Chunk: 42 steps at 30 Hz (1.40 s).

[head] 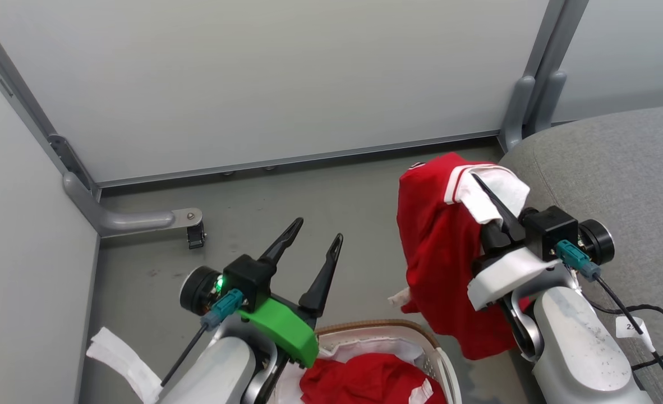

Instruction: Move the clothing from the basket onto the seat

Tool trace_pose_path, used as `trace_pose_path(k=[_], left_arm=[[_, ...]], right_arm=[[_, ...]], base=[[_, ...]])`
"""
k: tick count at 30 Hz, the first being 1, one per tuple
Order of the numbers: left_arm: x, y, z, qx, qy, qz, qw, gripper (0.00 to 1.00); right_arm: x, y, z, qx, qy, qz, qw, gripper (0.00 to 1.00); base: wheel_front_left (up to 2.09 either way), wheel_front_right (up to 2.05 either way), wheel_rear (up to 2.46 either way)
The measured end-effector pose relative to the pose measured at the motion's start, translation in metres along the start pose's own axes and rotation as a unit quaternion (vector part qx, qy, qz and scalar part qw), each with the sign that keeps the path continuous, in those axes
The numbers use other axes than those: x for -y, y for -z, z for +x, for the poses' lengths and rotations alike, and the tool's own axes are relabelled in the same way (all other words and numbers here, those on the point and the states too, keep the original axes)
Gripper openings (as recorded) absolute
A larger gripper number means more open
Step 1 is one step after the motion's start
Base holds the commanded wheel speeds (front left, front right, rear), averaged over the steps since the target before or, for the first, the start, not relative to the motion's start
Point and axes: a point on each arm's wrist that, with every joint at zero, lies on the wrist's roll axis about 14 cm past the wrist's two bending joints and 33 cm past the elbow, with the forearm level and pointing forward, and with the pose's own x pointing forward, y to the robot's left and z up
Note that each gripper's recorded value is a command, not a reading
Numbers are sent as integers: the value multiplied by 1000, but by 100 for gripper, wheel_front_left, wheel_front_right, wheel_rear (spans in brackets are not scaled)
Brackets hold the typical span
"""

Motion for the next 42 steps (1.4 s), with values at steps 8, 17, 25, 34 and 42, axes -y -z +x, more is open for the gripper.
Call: trace_pose_path(k=[8,17,25,34,42], left_arm=[[-4,21,-15,-19,-18,-5,1000,100],[-2,28,-20,-22,-26,-12,999,100],[14,31,-10,-23,-2,-12,1000,100],[47,46,13,-38,60,-19,997,100],[88,60,36,-53,136,-29,989,100]], right_arm=[[9,4,-7,-5,15,0,1000,0],[17,6,-11,-9,27,1,1000,0],[45,7,-25,-13,68,-13,998,0],[91,4,-55,-19,136,-33,990,0],[134,3,-93,-32,209,-47,976,0]], base=[[0,0,0],[0,0,0],[0,0,0],[0,0,0],[0,0,0]])
